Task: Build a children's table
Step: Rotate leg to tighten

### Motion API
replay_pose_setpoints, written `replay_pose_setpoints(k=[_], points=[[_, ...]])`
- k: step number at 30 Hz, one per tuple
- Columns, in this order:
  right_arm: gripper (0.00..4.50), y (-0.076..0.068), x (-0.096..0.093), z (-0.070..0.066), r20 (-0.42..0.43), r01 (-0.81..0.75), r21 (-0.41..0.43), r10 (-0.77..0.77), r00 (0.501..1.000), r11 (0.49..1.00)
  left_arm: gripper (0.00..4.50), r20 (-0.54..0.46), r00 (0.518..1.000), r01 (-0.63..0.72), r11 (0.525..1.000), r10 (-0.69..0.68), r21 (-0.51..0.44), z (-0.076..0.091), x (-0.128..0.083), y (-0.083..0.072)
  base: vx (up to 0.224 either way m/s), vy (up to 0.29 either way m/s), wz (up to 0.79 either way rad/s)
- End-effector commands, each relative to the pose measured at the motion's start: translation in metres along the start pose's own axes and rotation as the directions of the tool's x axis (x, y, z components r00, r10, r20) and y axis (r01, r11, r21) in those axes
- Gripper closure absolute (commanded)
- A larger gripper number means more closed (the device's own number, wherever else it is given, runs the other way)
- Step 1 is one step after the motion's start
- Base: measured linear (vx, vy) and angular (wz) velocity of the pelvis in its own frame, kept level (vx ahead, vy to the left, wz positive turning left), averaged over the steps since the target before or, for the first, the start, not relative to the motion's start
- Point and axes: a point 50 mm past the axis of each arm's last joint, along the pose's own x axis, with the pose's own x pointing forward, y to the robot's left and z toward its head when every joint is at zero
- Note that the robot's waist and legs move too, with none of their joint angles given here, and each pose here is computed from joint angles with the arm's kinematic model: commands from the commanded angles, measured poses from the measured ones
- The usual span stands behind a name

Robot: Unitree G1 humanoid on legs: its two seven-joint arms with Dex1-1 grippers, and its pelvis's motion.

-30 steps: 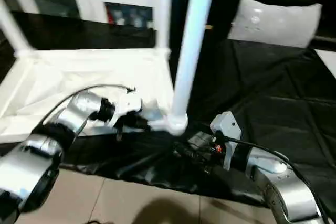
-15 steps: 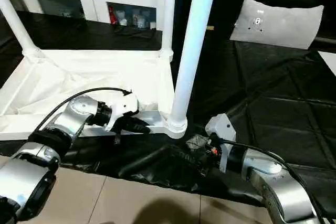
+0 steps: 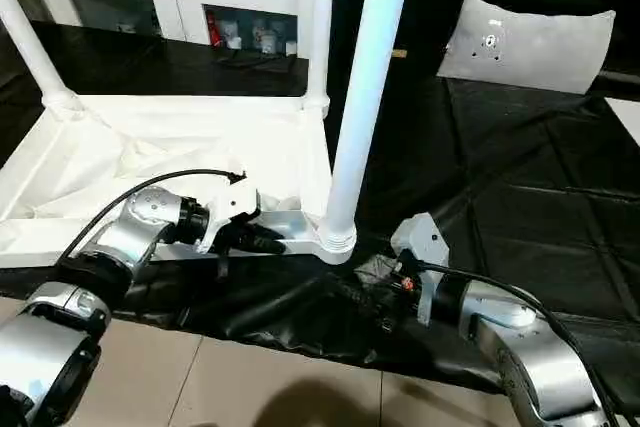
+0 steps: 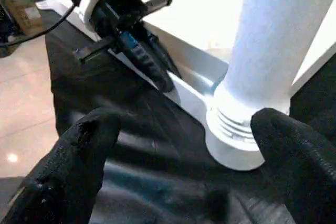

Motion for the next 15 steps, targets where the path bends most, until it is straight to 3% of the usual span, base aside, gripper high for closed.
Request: replay_pose_setpoints(k=[1, 7, 8, 15], points=[[0.0, -0.009, 0.001, 0.007, 0.018, 0.042, -0.04, -0.041, 0.999, 0.998, 4.46, -0.077, 0.997, 0.02, 1.0, -0.021, -0.018, -0.016, 0.001, -0.007, 0.0, 0.0, 0.0], [0.0, -0.023, 0.005, 0.013, 0.031, 0.073, -0.079, -0.071, 0.997, 0.994, 4.46, -0.088, 0.995, 0.047, 0.999, -0.045, 0.021, -0.012, 0.001, -0.007, 0.0, 0.0, 0.0], [0.0, -0.021, 0.008, 0.017, 0.048, -0.011, -0.075, 0.014, 0.999, 0.997, 4.46, -0.08, 0.99, 0.117, 0.991, -0.113, 0.059, -0.01, 0.001, -0.012, 0.0, 0.0, 0.0], [0.17, -0.026, 0.012, 0.018, 0.039, -0.202, -0.088, 0.206, 0.978, 0.976, 4.5, -0.112, 0.955, 0.289, 0.945, -0.274, 0.152, -0.005, 0.003, -0.025, 0.0, 0.0, 0.0]])
